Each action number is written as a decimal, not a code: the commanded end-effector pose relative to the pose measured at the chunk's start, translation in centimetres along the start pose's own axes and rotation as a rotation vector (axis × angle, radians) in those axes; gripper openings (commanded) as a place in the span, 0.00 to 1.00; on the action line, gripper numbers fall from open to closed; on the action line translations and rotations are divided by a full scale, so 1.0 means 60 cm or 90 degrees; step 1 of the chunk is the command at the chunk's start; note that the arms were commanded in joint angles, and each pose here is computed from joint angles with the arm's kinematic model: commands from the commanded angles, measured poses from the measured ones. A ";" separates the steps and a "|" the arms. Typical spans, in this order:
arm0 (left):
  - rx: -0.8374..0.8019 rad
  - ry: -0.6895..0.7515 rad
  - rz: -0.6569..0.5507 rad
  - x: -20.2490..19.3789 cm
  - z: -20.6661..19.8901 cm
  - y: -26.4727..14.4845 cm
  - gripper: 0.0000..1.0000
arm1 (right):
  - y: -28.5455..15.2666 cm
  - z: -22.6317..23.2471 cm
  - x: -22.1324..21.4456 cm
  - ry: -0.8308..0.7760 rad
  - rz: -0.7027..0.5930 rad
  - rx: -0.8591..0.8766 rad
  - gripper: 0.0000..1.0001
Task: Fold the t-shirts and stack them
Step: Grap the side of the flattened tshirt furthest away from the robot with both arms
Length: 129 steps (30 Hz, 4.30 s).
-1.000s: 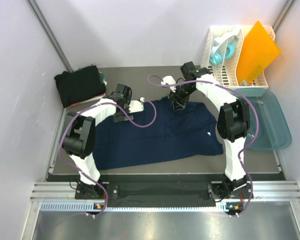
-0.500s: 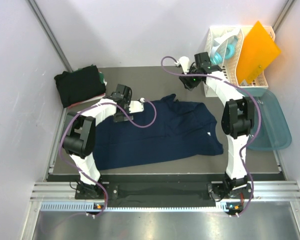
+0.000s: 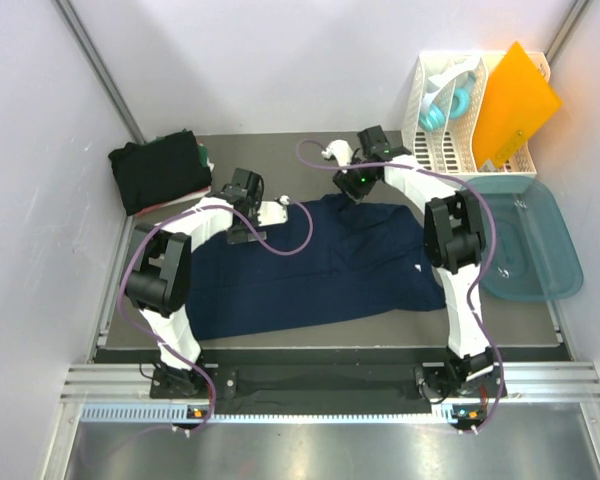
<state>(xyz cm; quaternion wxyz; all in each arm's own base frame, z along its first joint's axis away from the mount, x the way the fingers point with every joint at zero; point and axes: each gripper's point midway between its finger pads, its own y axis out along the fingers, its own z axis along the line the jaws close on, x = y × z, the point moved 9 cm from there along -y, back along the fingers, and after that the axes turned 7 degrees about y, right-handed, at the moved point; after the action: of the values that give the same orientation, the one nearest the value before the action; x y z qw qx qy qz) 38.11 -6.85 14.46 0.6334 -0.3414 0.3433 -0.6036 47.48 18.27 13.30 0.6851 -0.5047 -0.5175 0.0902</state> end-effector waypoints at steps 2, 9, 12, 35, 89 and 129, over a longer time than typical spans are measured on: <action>0.032 0.000 -0.001 0.000 0.023 -0.013 0.99 | -0.059 0.065 0.045 -0.036 -0.045 0.101 0.54; 0.049 0.012 -0.007 0.000 0.038 -0.010 0.99 | -0.094 0.132 0.015 -0.066 0.035 0.236 0.53; 0.055 0.010 -0.011 0.002 0.045 -0.008 0.99 | -0.104 0.141 0.004 -0.076 0.055 0.239 0.53; 0.070 0.004 -0.014 -0.011 0.021 -0.040 0.99 | -0.202 0.158 -0.019 -0.261 0.126 0.183 0.56; -0.124 -0.085 -0.057 -0.163 0.111 0.051 0.98 | -0.126 0.159 0.001 -0.300 0.125 0.000 0.00; -0.258 -0.051 -0.013 -0.272 0.108 0.150 0.91 | -0.156 0.146 0.029 -0.289 0.118 -0.032 0.00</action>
<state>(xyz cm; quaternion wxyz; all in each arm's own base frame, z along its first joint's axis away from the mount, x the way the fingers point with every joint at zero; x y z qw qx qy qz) 47.13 9.40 12.11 0.5668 -0.4947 0.4225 -0.5054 37.15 20.09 18.80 0.5295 -0.5390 -0.5931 0.2781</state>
